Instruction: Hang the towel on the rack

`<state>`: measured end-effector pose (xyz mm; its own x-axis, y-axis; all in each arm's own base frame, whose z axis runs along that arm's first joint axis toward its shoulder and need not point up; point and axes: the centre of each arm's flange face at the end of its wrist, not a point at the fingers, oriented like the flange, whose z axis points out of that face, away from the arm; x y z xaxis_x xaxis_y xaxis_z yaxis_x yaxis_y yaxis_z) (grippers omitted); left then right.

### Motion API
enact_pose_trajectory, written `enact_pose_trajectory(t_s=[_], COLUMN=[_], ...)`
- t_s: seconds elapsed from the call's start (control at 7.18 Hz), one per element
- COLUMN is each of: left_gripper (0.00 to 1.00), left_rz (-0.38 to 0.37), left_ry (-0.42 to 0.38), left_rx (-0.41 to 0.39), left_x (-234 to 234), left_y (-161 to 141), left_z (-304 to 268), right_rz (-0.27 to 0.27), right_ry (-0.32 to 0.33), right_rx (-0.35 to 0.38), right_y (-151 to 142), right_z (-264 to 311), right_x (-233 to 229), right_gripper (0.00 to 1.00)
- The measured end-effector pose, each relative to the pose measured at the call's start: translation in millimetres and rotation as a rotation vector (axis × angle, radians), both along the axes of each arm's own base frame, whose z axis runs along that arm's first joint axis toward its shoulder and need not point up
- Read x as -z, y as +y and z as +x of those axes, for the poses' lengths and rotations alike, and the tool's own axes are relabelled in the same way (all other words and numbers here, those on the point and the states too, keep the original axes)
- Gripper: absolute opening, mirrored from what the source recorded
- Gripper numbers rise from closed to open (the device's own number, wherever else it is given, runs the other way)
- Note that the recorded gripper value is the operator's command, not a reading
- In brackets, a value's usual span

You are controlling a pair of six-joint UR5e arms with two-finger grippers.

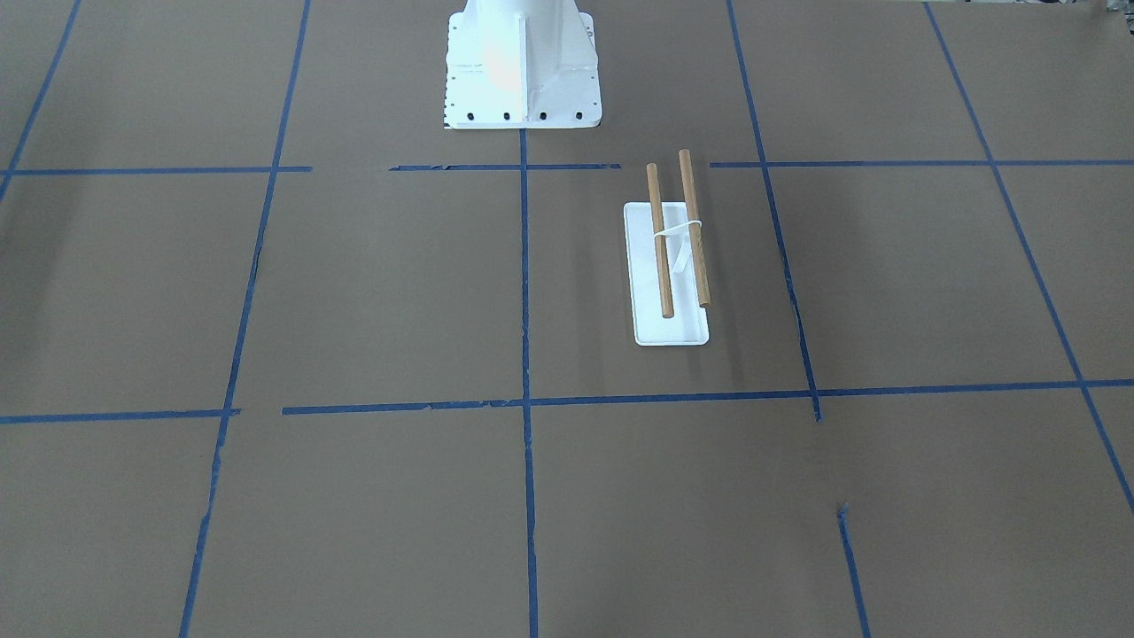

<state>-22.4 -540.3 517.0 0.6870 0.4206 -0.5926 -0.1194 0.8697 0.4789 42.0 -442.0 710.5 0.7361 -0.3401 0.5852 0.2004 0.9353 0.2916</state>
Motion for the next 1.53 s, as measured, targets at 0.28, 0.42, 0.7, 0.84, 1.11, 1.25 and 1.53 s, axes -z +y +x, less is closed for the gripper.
enact_pose_trajectory(t_s=[0.28, 0.42, 0.7, 0.84, 1.11, 1.25, 1.53], left_gripper=[1.0, 1.0, 1.0, 1.0, 1.0, 1.0, 1.0], left_rz=[0.004, 0.004, 0.004, 0.004, 0.006, 0.007, 0.006], left_ry=[0.001, 0.001, 0.002, 0.002, 0.002, 0.002, 0.002], left_rx=[-0.001, -0.001, -0.002, -0.002, -0.002, -0.002, -0.002], left_x=[1, 1, 1, 1, 2, 2, 2], left_y=[0, 0, 0, 0, 0, 0, 0], left_z=[0, 0, 0, 0, 1, 1, 1], right_rz=[0.054, 0.057, 0.066, 0.083, 0.092, 0.086, 0.083], right_ry=[0.009, 0.031, 0.116, 0.157, 0.192, 0.2, 0.207], right_rx=[0.083, 0.111, 0.163, 0.203, 0.257, 0.271, 0.29], right_y=[22, 37, 54, 58, 69, 77, 85], right_z=[-31, -39, -49, -50, -48, -45, -43], right_x=[-34, -48, -66, -74, -89, -96, -101], right_gripper=[0.9, 0.78, 0.7, 0.7, 0.7, 0.61, 0.0])
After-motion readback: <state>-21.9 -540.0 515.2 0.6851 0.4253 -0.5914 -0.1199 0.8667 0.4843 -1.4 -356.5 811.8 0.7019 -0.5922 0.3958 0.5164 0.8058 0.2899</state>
